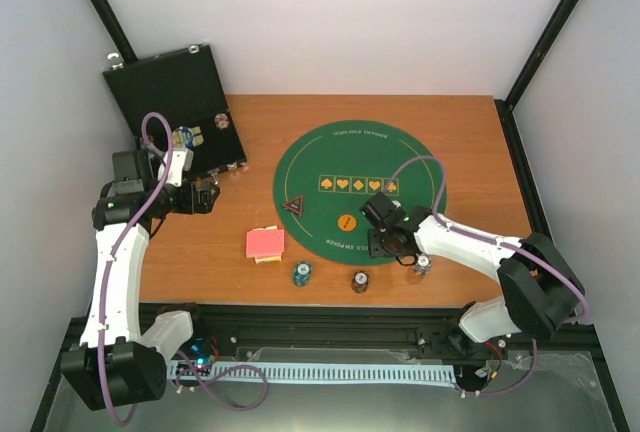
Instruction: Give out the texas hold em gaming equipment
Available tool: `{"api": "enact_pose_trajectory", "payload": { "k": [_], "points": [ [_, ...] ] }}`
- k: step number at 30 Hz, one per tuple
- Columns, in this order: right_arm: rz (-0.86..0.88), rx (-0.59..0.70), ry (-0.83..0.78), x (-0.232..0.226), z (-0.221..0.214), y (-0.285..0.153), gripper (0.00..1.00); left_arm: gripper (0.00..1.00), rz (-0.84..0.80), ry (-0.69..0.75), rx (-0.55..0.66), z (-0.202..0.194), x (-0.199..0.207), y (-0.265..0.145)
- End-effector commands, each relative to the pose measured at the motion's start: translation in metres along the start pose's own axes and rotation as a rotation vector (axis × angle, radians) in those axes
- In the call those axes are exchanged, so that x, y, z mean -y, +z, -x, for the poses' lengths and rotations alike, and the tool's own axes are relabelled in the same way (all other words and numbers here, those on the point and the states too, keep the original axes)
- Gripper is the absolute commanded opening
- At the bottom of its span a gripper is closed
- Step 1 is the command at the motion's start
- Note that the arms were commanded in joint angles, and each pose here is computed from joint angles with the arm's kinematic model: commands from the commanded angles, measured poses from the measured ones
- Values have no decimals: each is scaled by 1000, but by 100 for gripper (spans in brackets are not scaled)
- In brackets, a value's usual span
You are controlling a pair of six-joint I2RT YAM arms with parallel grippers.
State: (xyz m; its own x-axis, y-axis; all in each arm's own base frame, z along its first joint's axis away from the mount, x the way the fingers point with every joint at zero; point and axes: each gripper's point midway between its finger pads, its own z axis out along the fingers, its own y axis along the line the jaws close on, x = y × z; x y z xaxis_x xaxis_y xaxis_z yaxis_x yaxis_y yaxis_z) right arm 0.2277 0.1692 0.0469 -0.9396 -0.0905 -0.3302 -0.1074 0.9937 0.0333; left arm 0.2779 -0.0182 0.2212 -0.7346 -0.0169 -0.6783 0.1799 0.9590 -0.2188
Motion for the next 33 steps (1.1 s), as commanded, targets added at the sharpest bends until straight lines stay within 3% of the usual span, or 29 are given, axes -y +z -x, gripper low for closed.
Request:
{"api": "enact_pose_trajectory", "payload": {
  "k": [1,10,22,33],
  "points": [
    [6,-9,41,5,5,9,54,100,-9,-5,47,16,5,-13],
    [52,-36,45,8,15,29,46,100,-9,-8,51,19,5,-14],
    [87,-35,9,-5,30,39,44,100,-11,-32,40,19,2,-8],
    [56,-24,0,-6,59,51,31,100,7,-18,40,18,0,-9]
  ]
}}
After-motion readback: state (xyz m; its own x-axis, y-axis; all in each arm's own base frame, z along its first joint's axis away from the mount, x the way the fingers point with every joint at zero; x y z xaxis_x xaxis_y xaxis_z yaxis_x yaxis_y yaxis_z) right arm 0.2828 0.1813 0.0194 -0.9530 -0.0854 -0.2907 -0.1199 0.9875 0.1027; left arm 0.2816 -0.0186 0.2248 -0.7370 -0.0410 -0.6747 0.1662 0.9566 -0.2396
